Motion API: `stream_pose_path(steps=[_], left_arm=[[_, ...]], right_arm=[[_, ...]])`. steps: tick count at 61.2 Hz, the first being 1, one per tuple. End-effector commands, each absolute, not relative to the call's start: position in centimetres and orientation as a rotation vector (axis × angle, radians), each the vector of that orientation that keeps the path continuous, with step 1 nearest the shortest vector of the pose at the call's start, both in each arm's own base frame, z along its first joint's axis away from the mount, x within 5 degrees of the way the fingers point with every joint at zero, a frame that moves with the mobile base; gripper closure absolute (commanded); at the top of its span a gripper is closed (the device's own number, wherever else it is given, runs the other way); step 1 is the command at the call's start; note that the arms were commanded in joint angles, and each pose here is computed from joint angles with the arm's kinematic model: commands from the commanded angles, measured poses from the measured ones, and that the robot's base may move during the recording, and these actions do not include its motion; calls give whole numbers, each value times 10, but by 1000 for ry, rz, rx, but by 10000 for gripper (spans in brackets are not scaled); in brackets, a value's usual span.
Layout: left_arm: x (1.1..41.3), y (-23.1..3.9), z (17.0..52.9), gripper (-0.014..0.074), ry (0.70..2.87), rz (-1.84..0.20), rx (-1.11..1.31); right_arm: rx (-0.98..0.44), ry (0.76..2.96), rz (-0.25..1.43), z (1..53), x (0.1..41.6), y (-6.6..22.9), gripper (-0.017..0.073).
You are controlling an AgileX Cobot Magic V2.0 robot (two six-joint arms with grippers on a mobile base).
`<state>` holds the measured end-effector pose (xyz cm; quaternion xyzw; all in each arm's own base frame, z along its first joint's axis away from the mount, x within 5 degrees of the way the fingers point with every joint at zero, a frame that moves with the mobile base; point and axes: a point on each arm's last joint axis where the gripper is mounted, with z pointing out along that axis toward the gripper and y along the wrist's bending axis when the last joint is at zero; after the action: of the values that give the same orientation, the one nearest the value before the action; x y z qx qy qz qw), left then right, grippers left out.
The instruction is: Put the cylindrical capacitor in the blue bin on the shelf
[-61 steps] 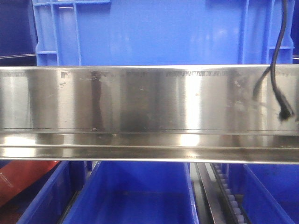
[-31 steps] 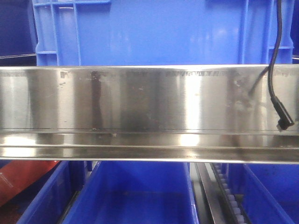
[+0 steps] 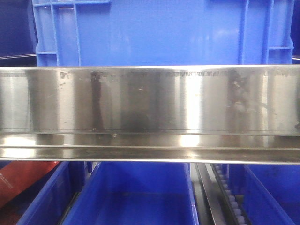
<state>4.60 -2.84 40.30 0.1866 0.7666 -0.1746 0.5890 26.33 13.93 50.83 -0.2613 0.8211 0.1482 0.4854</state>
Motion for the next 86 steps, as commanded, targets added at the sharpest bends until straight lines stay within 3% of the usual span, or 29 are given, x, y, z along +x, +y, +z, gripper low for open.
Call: stream_pose_path(steps=[1, 21, 46, 62, 86], left_arm=[[45, -28, 406, 704, 1754, -429, 409], [46, -28, 413, 704, 1680, -440, 389], [46, -28, 414, 704, 1667, -442, 385], [47, -28, 414, 704, 1666, -430, 387], [47, -28, 414, 704, 1666, -430, 387]], right_arm=[[-611, 1938, 300, 520, 240, 122, 717], [-534, 1751, 300, 502, 157, 80, 717], [-470, 1631, 303, 391, 82, 43, 717], [-408, 1519, 322, 336, 66, 34, 718], [-408, 1524, 324, 333, 66, 34, 718]])
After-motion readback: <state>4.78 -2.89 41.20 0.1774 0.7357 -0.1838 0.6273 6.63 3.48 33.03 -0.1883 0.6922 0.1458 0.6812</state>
